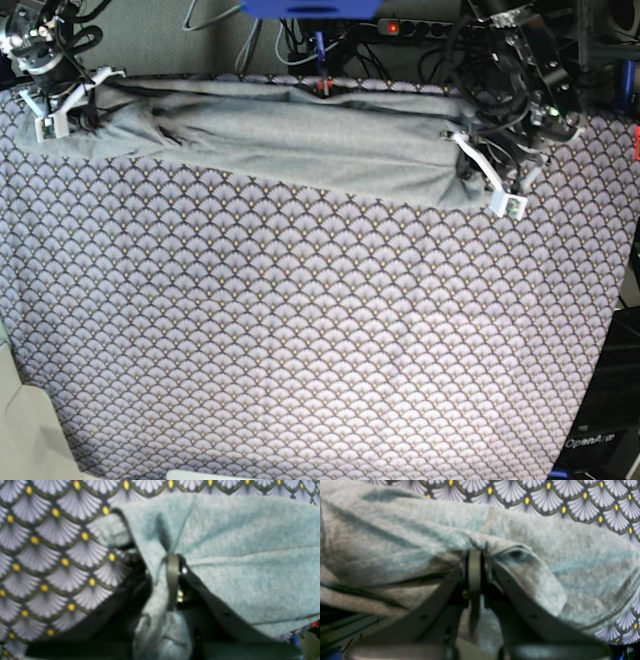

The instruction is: Fold the T-shirt properly

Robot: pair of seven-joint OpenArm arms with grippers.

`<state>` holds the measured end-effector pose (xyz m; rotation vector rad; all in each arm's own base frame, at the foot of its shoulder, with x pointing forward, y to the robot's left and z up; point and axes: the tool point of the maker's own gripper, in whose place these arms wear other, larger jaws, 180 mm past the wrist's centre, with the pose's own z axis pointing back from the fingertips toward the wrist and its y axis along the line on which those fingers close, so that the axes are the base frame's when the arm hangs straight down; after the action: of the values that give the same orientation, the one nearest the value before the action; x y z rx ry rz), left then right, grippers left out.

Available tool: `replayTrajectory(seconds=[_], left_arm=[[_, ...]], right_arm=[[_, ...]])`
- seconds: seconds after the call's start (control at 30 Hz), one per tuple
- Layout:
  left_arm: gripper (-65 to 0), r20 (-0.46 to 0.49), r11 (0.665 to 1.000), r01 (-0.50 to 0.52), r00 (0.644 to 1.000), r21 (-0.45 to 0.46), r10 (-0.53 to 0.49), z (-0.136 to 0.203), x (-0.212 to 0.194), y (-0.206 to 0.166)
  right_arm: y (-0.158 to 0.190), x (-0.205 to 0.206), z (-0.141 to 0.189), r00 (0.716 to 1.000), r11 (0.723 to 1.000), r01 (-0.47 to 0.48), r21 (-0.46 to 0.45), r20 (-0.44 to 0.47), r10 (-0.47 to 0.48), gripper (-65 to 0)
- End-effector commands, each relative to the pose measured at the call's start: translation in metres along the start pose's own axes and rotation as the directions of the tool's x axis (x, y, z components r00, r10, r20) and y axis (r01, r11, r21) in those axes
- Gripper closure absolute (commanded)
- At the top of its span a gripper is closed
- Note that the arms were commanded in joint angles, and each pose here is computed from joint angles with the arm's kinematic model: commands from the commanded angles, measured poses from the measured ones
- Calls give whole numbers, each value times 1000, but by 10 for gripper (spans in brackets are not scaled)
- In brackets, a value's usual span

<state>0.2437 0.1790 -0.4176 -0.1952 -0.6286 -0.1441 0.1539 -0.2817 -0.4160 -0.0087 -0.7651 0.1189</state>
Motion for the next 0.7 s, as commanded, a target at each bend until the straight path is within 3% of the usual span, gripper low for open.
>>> replayTrajectory(seconds=[0.0,0.1,0.23,0.3,0.47,0.67], left_arm=[[0,33,1000,18,999,9,-18,5,13,2],[0,-23,1000,18,1000,13,-18,6,4,3],[0,2,999,45,999,22,-45,15,15,-1],[0,46,999,39,998,-15,-39,19,26,-14],[0,48,996,48,998,-74,-44,30,37,-31],[0,81,972,136,989,-192,-123,38,56,-73]], right_arm=[[-4,9,3,1000,1000,-13,-8,28,14,0],[-4,8,2,1000,1000,-12,-7,28,12,0],[-3,9,2,999,1000,-12,-6,30,13,0],[-3,9,2,999,1000,-12,-6,30,13,0],[-3,9,2,999,1000,-12,-6,30,13,0],[-3,10,2,999,1000,-12,-6,31,13,0]])
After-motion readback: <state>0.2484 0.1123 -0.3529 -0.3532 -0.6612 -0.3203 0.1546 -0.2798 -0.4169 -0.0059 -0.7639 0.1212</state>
